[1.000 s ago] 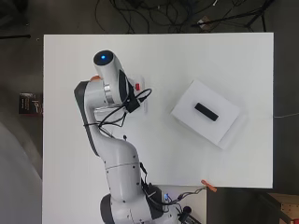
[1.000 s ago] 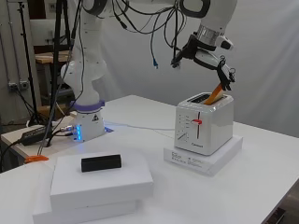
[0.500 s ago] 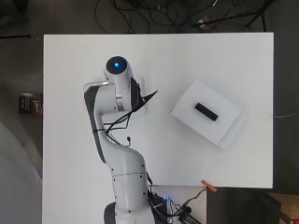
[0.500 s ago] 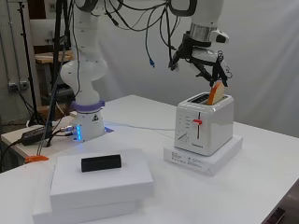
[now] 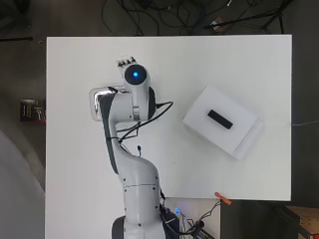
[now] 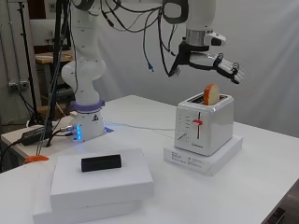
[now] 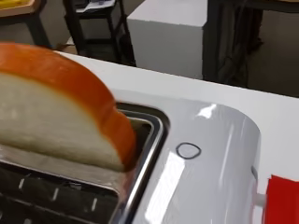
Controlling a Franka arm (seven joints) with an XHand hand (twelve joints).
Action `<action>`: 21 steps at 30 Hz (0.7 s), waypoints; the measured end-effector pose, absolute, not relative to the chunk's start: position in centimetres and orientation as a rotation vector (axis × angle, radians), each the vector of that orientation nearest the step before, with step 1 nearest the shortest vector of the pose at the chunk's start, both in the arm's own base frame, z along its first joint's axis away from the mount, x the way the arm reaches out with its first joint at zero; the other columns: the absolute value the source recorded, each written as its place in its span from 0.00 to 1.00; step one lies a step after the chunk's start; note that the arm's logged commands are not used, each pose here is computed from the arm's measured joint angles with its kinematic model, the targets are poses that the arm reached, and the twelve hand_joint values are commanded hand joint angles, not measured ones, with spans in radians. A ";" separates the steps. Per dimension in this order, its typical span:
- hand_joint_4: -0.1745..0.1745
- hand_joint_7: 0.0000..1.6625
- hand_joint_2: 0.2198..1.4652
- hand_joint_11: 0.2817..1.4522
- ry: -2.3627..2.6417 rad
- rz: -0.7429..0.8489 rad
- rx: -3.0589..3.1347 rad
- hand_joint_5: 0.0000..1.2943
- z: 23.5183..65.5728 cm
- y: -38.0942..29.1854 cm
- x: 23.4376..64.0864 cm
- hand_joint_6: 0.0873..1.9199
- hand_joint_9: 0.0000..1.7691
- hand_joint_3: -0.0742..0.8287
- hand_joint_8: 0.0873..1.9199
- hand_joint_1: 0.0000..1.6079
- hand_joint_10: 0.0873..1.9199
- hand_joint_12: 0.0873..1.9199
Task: Teleoperate dual arm-hand system to toast a bread
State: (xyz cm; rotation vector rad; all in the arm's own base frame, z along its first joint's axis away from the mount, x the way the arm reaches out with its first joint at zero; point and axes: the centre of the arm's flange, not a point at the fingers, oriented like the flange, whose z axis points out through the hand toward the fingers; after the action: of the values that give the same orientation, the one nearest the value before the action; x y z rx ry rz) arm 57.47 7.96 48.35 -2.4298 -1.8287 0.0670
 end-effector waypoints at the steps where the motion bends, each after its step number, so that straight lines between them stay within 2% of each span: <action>1: 0.30 0.22 0.67 0.07 -1.764 0.063 -2.448 0.26 47.7 6.9 57.7 0.00 0.23 0.08 0.00 0.02 0.00 0.00; 5: 0.30 0.20 0.67 0.06 -1.571 0.026 -2.484 0.24 45.5 2.0 58.0 0.00 0.21 0.08 0.00 0.03 0.00 0.00; 14: 0.29 0.19 0.66 0.05 -1.335 0.181 -2.558 0.27 38.3 -1.4 57.8 0.00 0.20 0.07 0.00 0.00 0.00 0.00; 16: 0.36 0.22 0.66 0.05 -1.294 0.182 -2.542 0.38 37.2 -1.8 58.0 0.00 0.21 0.08 0.00 0.00 0.00 0.00; 18: 0.58 0.30 0.68 0.06 -1.256 0.195 -2.534 0.57 35.8 -2.1 58.3 0.00 0.27 0.08 0.00 0.00 0.00 0.00; 19: 0.65 0.33 0.69 0.06 -1.250 0.207 -2.539 0.63 35.3 -2.1 58.3 0.00 0.31 0.08 0.00 0.00 0.00 0.00; 20: 0.69 0.35 0.69 0.07 -1.245 0.218 -2.553 0.66 35.1 -2.1 58.4 0.00 0.33 0.08 0.00 0.00 0.00 0.00; 21: 0.69 0.36 0.69 0.07 -1.235 0.229 -2.572 0.66 35.1 -2.1 58.4 0.00 0.35 0.08 0.00 0.00 0.00 0.00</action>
State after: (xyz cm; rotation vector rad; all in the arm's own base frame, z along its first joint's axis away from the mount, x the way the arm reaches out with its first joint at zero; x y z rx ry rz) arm 58.39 -2.10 35.12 -2.5725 -1.2349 0.2289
